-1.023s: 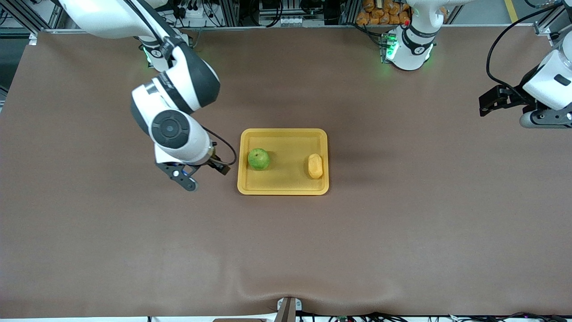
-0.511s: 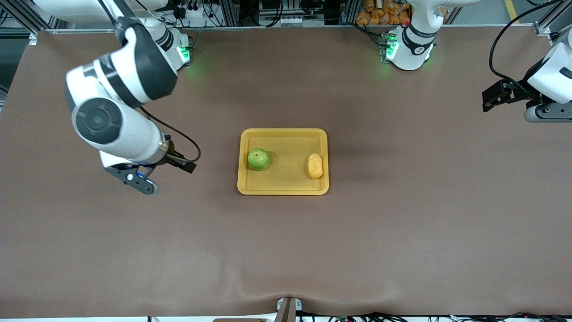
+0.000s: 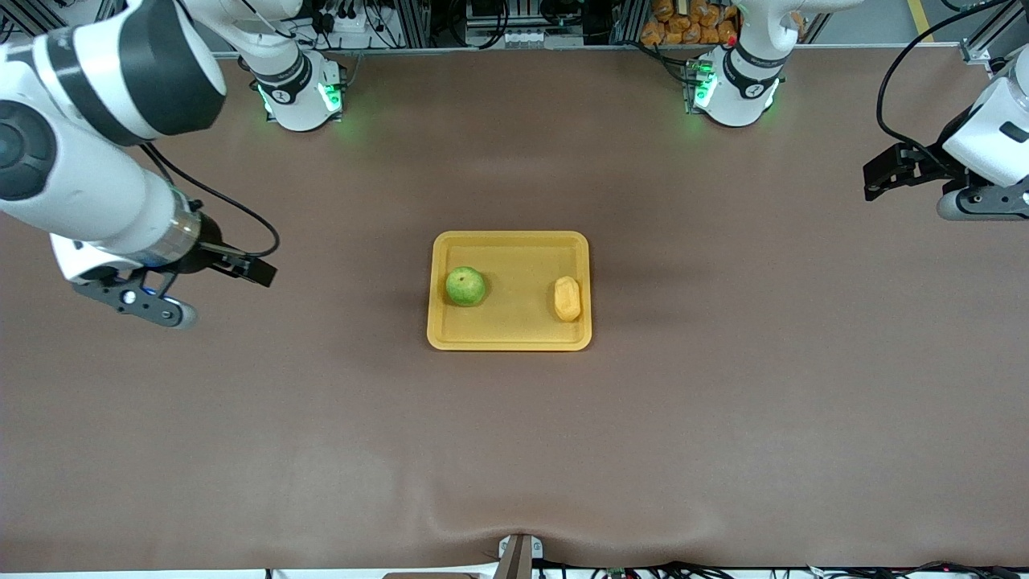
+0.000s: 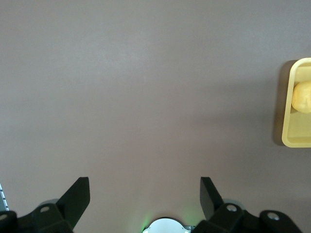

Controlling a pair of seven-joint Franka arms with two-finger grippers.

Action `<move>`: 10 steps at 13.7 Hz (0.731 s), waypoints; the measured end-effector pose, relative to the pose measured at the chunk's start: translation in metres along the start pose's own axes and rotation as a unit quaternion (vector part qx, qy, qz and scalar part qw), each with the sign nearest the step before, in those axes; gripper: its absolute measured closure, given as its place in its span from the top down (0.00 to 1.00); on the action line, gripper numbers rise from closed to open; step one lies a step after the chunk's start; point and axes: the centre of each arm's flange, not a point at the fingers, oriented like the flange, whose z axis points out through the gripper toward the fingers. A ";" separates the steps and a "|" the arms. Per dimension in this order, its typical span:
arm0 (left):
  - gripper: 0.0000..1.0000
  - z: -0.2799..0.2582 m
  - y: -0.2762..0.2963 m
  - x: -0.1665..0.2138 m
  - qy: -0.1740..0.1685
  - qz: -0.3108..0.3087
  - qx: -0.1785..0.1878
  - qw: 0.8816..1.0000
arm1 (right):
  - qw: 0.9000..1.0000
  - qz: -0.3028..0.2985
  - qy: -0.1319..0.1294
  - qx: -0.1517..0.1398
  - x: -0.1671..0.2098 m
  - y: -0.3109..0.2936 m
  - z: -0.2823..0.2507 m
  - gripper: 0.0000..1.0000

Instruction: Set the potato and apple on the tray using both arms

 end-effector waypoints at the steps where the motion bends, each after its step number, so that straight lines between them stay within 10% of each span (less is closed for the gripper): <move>1: 1.00 0.000 0.000 0.000 0.000 0.000 0.000 1.000 | 1.000 -0.008 -0.004 -0.001 0.001 0.007 -0.002 1.00; 10: 1.00 0.000 0.011 -0.001 -0.002 0.005 -0.024 1.000 | 0.998 -0.057 0.009 0.034 -0.001 0.097 -0.056 1.00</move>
